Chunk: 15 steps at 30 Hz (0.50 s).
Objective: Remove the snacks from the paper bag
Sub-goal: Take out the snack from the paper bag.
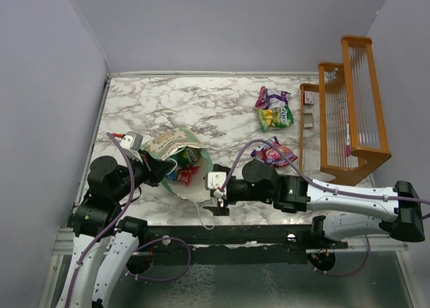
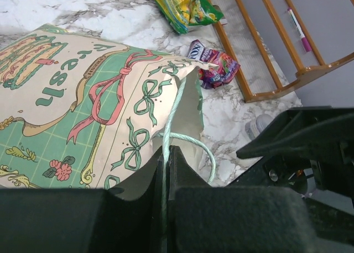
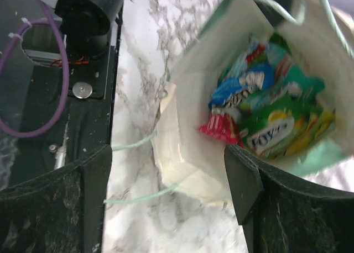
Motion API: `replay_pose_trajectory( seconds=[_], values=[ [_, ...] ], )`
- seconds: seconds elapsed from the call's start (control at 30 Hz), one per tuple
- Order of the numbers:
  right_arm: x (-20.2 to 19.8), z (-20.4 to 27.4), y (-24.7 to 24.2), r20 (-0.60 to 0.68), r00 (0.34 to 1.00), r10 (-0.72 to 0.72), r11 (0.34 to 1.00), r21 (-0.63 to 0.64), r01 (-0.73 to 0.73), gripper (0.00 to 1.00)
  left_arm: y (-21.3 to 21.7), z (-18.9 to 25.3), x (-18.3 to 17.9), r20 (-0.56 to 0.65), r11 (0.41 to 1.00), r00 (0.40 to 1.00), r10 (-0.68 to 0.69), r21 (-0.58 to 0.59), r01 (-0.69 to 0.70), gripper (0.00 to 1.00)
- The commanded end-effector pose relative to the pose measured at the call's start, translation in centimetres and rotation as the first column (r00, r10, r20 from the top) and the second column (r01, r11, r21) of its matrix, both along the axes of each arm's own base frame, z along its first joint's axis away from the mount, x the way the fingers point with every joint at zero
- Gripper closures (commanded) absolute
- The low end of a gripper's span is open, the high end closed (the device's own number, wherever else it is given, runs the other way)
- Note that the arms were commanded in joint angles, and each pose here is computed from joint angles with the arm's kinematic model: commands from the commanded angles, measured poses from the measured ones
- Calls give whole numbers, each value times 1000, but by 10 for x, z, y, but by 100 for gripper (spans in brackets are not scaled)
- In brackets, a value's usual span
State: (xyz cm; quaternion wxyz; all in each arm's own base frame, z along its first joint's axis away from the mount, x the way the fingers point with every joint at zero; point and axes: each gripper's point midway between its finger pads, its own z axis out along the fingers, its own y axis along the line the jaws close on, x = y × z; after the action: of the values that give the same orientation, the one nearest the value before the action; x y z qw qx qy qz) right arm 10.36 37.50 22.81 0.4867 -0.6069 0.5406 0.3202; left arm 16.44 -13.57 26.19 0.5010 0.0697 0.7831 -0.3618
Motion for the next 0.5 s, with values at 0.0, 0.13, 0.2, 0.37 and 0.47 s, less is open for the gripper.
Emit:
replay_pose_trajectory(
  seconds=[0.0, 0.13, 0.2, 0.37, 0.47],
  values=[
    [20, 33, 20, 337, 941, -12, 995, 95, -21, 19, 3, -2, 6, 10, 1000, 1000, 16, 11, -16, 100],
    [18, 16, 30, 522, 845, 119, 990, 5, -142, 22, 2, -5, 8, -5, 1000, 1000, 14, 14, -14, 100],
    [21, 7, 37, 598, 780, 182, 982, -67, -178, 26, 2, -6, 8, -11, 1000, 1000, 13, 14, -13, 100],
    [53, -21, 56, 670, 717, 194, 976, -205, -72, 21, 2, -6, 8, -9, 1000, 1000, 13, 14, -13, 100],
    [76, -24, 67, 749, 652, 122, 983, -183, 27, 14, 3, -5, 8, -9, 1000, 1000, 23, 12, -22, 100]
  ],
)
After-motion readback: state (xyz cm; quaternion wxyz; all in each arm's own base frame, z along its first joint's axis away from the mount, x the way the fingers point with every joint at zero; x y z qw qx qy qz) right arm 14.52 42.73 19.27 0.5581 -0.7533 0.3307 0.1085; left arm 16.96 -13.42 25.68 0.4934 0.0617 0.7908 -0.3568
